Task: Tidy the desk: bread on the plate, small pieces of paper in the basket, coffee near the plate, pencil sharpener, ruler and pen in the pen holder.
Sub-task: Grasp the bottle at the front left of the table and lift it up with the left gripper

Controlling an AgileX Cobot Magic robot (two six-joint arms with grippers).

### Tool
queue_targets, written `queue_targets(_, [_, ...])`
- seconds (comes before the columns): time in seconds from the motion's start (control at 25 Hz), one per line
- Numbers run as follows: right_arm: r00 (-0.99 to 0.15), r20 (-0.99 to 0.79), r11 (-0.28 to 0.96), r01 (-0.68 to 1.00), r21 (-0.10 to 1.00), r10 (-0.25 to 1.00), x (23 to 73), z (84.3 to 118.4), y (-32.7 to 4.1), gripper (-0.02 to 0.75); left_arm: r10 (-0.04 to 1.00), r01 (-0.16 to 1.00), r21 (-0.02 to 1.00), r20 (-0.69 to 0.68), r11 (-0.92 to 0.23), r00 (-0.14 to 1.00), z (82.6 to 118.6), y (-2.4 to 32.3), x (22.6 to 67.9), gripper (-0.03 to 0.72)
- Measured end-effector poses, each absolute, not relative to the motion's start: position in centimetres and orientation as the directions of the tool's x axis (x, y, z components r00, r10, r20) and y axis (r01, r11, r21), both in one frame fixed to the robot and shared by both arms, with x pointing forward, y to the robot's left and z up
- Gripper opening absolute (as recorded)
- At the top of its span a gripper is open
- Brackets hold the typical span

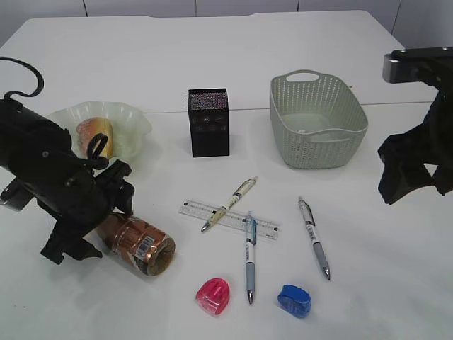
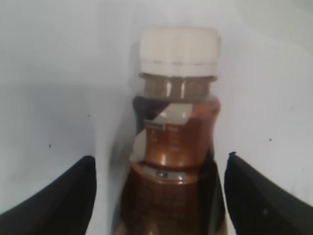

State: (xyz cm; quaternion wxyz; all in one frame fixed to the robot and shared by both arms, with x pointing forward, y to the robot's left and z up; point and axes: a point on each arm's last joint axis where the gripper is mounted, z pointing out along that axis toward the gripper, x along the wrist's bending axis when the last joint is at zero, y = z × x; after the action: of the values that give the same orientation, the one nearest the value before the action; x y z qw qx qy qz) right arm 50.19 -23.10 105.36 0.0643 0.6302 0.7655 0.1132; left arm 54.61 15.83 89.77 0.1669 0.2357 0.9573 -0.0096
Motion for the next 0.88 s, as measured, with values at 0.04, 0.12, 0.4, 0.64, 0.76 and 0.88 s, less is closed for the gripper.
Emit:
queue_targets(0.04, [-0.197, 0.044, 0.180, 0.950, 0.254, 0.979, 50.19, 105.36, -23.10, 0.560, 0.448, 0.455, 0.060, -0.329, 0.889, -0.832, 89.74, 15.80, 54.66, 0.594])
queue_targets(0.12, [-0.197, 0.044, 0.180, 0.950, 0.254, 0.979, 50.19, 105.36, -23.10, 0.560, 0.446, 0.455, 0.059, -0.340, 0.888, -0.828, 89.70, 15.73, 54.76, 0.592])
queue_targets(0.4, [-0.197, 0.044, 0.180, 0.950, 0.254, 0.979, 50.19, 105.36, -23.10, 0.561, 0.446, 0.456, 0.058, -0.349, 0.888, -0.824, 89.66, 15.68, 54.84, 0.464])
queue_targets(0.64, [-0.197, 0.044, 0.180, 0.950, 0.254, 0.979, 50.19, 105.36, -23.10, 0.561, 0.456, 0.464, 0.066, -0.349, 0.883, -0.819, 89.67, 15.71, 54.87, 0.407])
queue_targets(0.76, [-0.197, 0.044, 0.180, 0.950, 0.254, 0.979, 50.19, 105.36, -23.10, 0.561, 0.461, 0.468, 0.070, -0.349, 0.881, -0.816, 89.67, 15.73, 54.88, 0.405])
queue_targets(0.88, [-0.197, 0.044, 0.180, 0.950, 0.254, 0.979, 50.19, 105.36, -23.10, 0.561, 0.519, 0.522, 0.094, -0.347, 0.848, -0.781, 89.68, 15.71, 54.91, 0.398])
